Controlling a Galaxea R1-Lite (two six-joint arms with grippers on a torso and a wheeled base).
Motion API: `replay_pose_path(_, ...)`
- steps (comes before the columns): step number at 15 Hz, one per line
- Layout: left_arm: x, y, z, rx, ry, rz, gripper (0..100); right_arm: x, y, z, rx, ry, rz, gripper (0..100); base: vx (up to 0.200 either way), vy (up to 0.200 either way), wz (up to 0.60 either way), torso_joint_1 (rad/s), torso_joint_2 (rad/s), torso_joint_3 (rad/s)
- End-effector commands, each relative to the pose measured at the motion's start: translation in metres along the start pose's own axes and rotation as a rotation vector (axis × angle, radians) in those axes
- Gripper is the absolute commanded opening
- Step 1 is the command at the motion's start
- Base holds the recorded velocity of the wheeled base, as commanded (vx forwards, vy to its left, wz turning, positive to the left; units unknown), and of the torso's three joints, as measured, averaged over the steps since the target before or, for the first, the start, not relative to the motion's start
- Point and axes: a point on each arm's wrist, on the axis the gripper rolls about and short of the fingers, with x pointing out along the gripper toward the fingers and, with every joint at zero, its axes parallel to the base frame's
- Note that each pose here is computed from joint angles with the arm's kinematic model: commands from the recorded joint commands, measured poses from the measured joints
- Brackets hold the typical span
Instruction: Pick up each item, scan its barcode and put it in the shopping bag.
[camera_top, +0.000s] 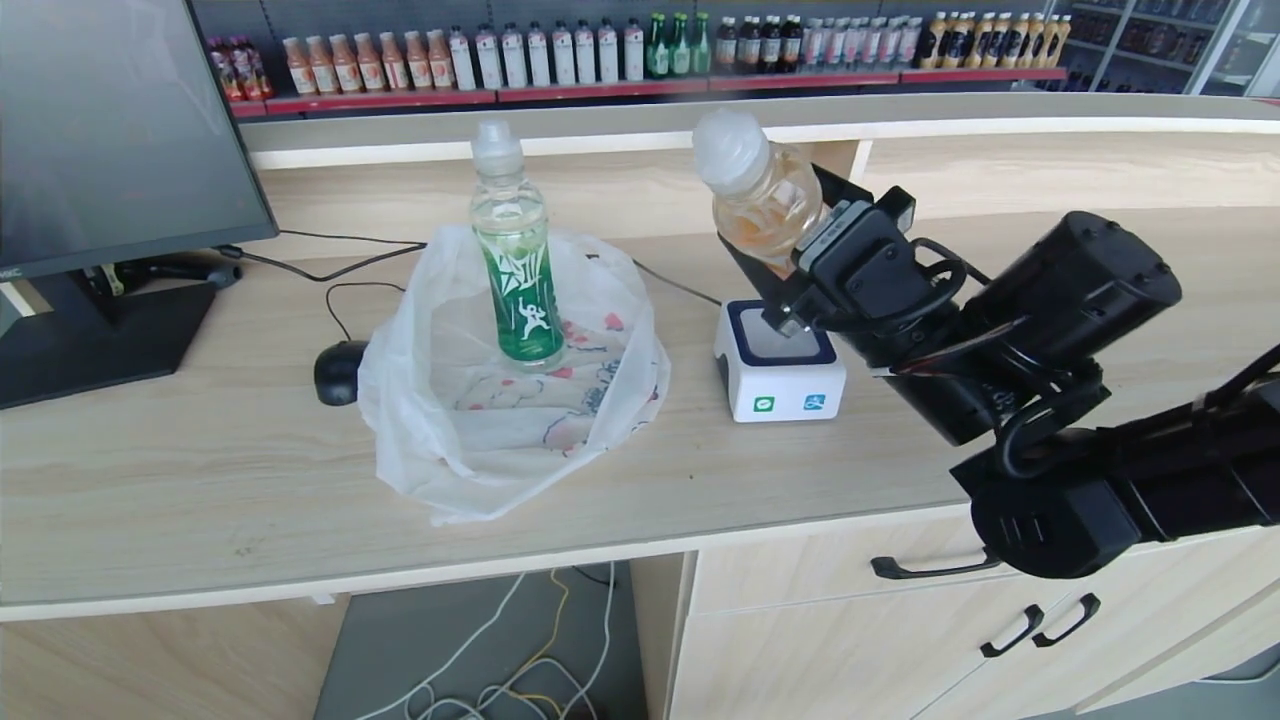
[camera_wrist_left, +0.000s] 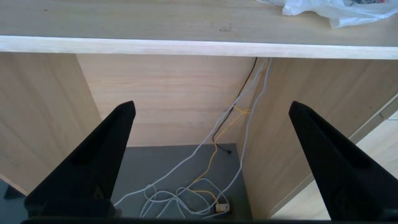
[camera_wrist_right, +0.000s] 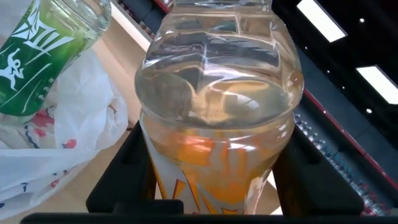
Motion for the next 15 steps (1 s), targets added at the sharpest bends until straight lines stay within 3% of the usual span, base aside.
replay_pose_path(1,0.000,0.000,0.000,0.000,0.000,0.001,100,-0.001,0.007,-0.008,0.001,0.021,0.020,0,0.000,0.000,0.00,0.000,0.00,0.000)
replay_pose_path(15,0.000,0.000,0.000,0.000,0.000,0.001,100,-0.012,0.029,-0.006,0.005,0.038,0.092,0,0.000,0.000,0.00,0.000,0.00,0.000)
